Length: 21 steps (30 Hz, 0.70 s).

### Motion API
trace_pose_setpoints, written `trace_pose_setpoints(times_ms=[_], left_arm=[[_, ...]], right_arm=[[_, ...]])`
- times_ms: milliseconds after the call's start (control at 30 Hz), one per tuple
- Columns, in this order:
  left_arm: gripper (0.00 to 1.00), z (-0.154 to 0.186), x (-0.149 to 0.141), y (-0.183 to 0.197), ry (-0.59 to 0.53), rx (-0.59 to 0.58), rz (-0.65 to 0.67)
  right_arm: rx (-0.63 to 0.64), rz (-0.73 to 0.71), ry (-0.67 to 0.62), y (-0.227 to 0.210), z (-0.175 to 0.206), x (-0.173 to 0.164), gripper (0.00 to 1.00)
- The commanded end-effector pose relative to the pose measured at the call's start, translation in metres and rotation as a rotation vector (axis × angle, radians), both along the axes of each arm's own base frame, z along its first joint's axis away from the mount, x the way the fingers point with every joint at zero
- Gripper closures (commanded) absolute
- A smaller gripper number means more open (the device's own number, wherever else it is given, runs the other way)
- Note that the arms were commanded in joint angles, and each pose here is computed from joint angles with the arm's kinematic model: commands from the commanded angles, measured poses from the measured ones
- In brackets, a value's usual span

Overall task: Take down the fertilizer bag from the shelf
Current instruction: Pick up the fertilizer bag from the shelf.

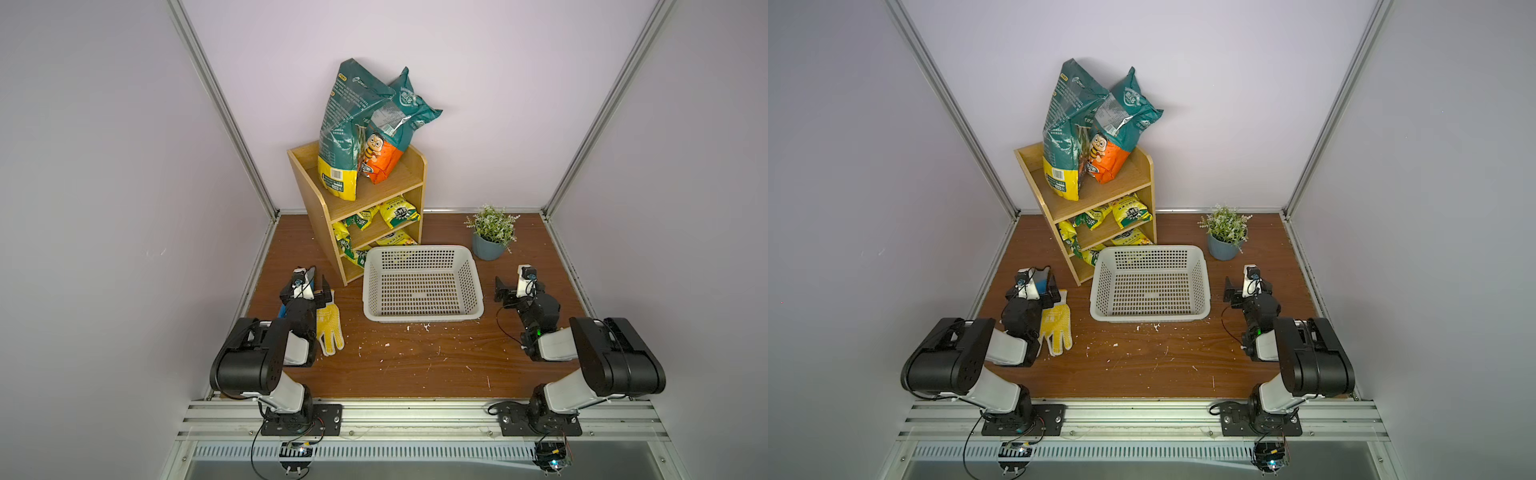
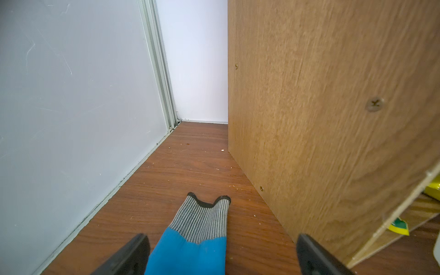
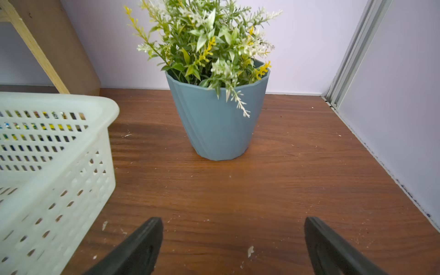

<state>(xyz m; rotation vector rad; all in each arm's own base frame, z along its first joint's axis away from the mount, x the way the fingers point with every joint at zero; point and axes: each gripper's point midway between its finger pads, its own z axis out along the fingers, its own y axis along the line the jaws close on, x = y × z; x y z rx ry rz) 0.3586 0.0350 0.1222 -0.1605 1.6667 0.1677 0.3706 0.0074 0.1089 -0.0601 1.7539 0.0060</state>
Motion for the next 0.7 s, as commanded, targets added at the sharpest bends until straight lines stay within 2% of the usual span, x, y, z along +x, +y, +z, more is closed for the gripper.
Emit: trace_pose_setpoints(times_ms=[0,467,567,667], left_arm=[[0.01,0.007,0.002,0.001,-0.026,0.004,0.009],[0.01,0.008,0.002,0.0,-0.027,0.005,0.007],[0.01,0.007,0.003,0.0,-0.025,0.005,0.008],[0.01,0.013,-0.002,0.002,-0.042,0.005,0.015]], right_arm=[[-0.009,0.019,-0.041,0.004,0.013,0.006,0.0],[-0.008,0.026,-0.046,0.005,0.015,0.005,0.01],[-0.015,0.054,-0.054,0.01,0.026,0.006,0.01],[0.006,-0.008,-0.046,0.0,0.051,0.006,0.01]])
